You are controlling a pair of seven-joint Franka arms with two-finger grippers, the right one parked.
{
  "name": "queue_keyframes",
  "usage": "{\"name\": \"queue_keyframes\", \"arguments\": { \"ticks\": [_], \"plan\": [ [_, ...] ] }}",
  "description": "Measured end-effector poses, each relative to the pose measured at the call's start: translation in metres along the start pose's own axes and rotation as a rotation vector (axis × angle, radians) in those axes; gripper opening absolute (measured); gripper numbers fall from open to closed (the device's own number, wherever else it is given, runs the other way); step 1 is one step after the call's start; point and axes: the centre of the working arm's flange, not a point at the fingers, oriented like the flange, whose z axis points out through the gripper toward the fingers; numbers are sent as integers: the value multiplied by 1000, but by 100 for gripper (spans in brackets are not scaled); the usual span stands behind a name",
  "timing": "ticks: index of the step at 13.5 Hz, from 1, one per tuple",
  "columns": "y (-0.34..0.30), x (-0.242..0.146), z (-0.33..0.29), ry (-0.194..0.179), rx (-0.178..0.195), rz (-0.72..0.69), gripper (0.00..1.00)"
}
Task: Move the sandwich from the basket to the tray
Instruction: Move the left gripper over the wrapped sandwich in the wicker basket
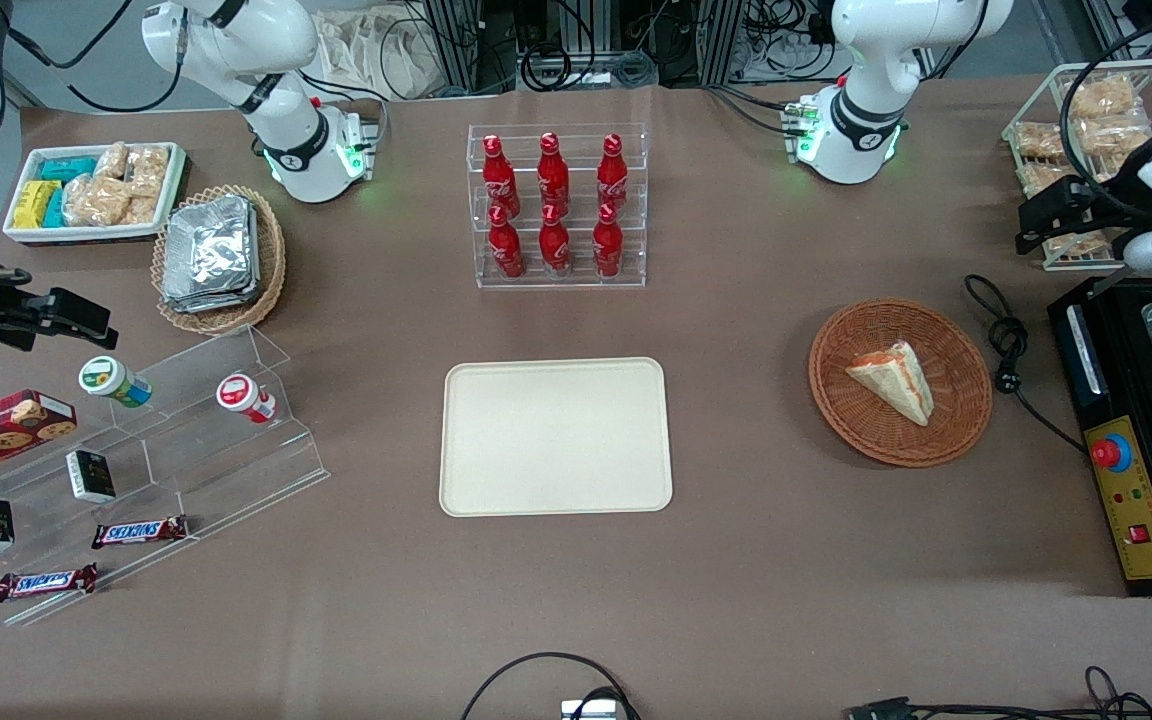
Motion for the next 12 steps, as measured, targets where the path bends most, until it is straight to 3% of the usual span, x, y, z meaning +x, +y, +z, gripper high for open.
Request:
{"name": "queue_keyframes", "arguments": {
  "ticks": [6,8,12],
  "plan": [
    [-4,3,7,-17,9,-20,100],
    [-7,7,23,-38,10,-115,100],
    [-7,22,82,-18,13,-375,100]
  ]
}}
